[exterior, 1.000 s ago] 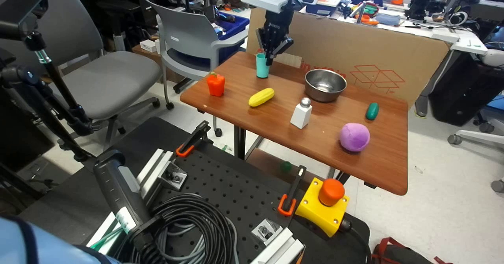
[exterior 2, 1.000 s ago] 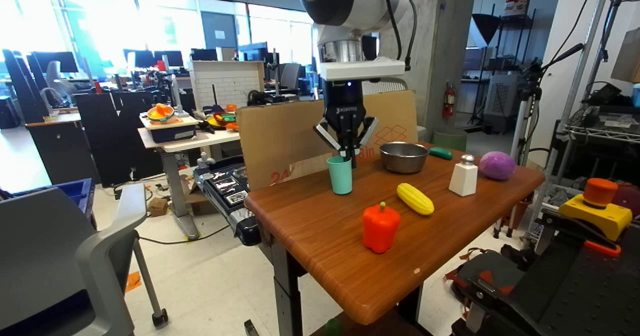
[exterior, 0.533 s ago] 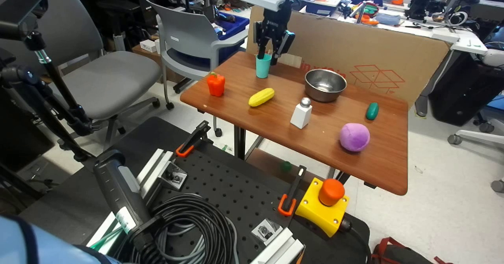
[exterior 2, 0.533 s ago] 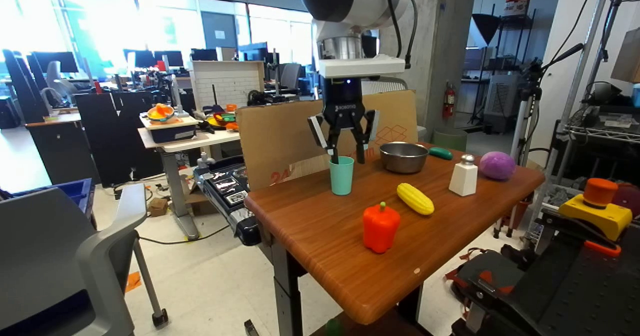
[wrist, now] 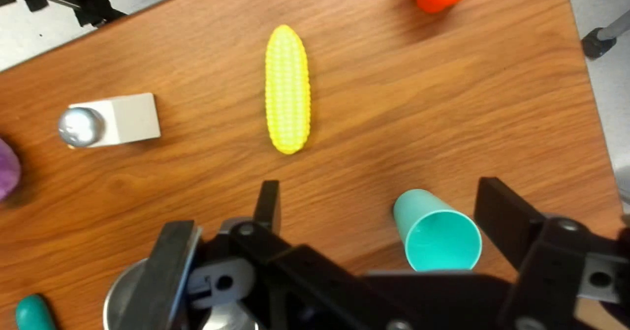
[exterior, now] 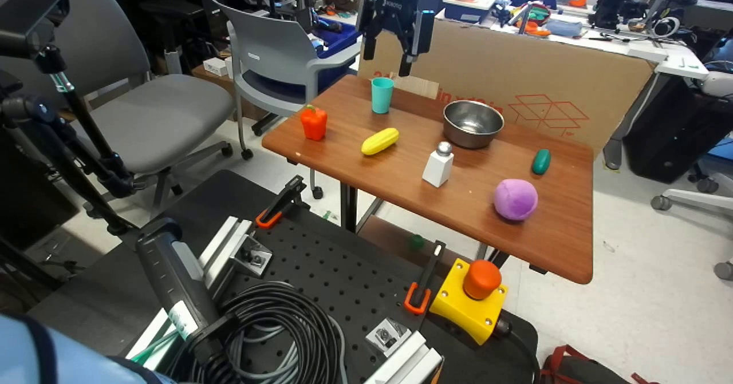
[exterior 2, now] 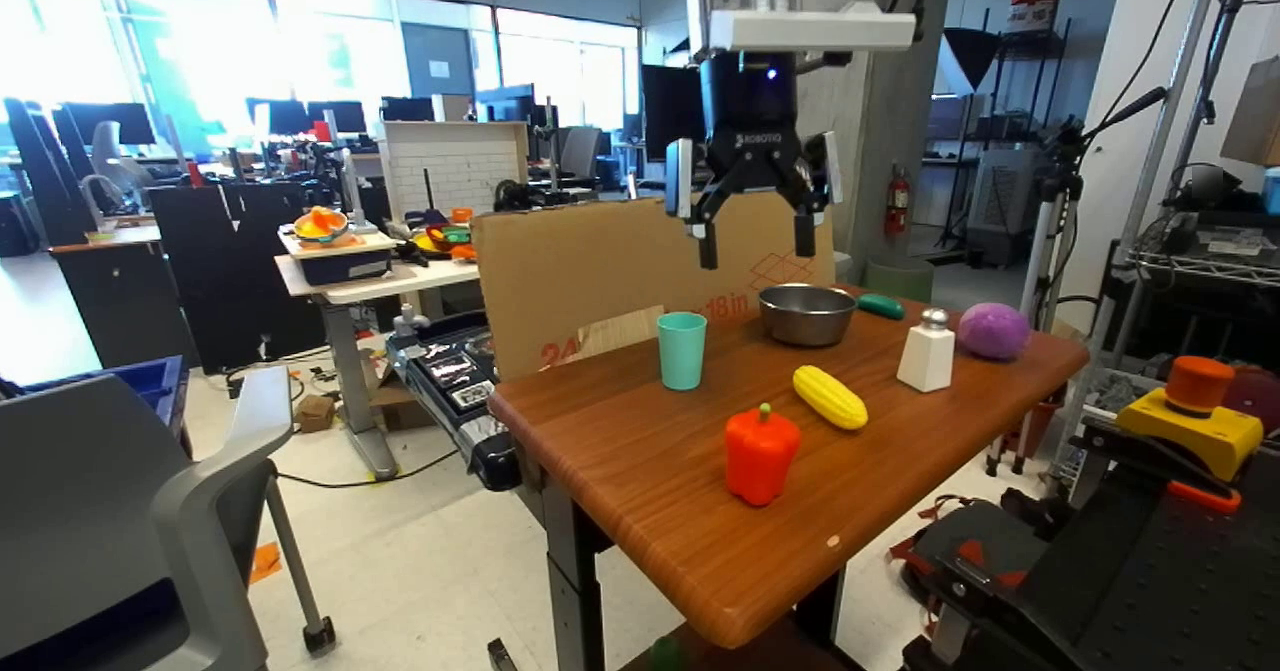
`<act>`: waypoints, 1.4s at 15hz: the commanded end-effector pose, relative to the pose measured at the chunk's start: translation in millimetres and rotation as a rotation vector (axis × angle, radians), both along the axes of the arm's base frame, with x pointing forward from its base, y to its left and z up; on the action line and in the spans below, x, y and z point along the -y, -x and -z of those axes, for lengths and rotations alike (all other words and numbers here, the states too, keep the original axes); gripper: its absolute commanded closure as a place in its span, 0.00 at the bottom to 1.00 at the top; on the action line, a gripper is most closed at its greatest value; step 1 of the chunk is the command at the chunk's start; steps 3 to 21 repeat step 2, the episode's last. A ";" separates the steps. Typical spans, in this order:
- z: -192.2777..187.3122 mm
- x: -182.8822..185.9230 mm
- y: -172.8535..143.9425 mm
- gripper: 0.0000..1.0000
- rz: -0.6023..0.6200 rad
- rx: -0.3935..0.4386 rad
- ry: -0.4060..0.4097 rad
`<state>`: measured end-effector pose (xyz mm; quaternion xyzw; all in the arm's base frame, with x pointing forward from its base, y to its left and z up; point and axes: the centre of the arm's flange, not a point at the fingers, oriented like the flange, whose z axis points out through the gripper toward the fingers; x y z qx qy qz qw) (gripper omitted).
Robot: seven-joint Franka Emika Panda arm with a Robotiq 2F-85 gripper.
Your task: Remove the blue cup from the pot
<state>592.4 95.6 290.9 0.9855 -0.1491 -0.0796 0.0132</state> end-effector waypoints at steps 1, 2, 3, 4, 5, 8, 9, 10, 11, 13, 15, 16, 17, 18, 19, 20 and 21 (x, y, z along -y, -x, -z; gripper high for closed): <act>-7.5 3.6 7.9 0.00 0.004 0.003 0.001; -11.9 5.4 13.4 0.00 0.006 0.005 0.001; -11.9 5.4 13.4 0.00 0.006 0.005 0.001; -11.9 5.4 13.4 0.00 0.006 0.005 0.001; -11.9 5.4 13.4 0.00 0.006 0.005 0.001; -11.9 5.4 13.4 0.00 0.006 0.005 0.001; -11.9 5.4 13.4 0.00 0.006 0.005 0.001; -11.9 5.4 13.4 0.00 0.006 0.005 0.001; -11.9 5.4 13.4 0.00 0.006 0.005 0.001; -11.9 5.4 13.4 0.00 0.006 0.005 0.001; -11.9 5.4 13.4 0.00 0.006 0.005 0.001; -11.9 5.4 13.4 0.00 0.006 0.005 0.001; -11.9 5.4 13.4 0.00 0.006 0.005 0.001; -11.9 5.4 13.4 0.00 0.006 0.005 0.001; -11.9 5.4 13.4 0.00 0.006 0.005 0.001; -11.9 5.4 13.4 0.00 0.006 0.005 0.001; -11.9 5.4 13.4 0.00 0.006 0.005 0.001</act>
